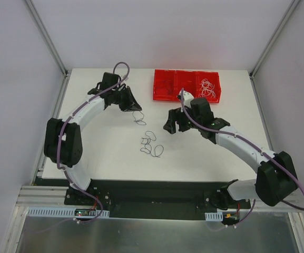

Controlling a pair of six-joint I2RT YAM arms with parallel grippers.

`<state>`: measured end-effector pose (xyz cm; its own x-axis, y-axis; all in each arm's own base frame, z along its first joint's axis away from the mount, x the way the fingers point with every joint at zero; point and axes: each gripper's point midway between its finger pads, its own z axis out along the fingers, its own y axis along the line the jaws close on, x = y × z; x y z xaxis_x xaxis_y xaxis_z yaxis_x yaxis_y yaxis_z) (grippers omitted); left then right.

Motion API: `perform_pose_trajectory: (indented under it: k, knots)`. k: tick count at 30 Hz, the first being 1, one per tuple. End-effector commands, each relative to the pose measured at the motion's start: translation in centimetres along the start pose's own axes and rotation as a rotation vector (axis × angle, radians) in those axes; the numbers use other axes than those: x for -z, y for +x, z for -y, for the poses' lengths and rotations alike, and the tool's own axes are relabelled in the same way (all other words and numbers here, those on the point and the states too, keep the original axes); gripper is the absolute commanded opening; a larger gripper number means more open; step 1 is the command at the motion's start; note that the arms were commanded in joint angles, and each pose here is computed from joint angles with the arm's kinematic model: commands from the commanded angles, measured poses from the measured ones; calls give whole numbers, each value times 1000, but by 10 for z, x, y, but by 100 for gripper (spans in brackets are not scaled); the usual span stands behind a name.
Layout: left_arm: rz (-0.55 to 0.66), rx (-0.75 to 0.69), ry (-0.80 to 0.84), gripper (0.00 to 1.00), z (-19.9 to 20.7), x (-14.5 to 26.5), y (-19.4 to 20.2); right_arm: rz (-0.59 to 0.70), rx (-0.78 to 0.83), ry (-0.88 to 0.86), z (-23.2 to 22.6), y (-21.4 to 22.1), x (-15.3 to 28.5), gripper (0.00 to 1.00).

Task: Untangle the cables

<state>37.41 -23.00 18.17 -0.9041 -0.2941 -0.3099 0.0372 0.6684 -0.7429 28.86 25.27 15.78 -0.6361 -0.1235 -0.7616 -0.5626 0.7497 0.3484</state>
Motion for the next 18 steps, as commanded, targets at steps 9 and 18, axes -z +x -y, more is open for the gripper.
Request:
perform_pose_trajectory:
  k: [9,18]
  knots:
    - [19,22,-74,66,-29,-4,0,-70,53,-102,-14,-29,-71,86]
    - [111,-30,-63,95,-34,67,-2,-132,148,-117,-43,-44,-128,89]
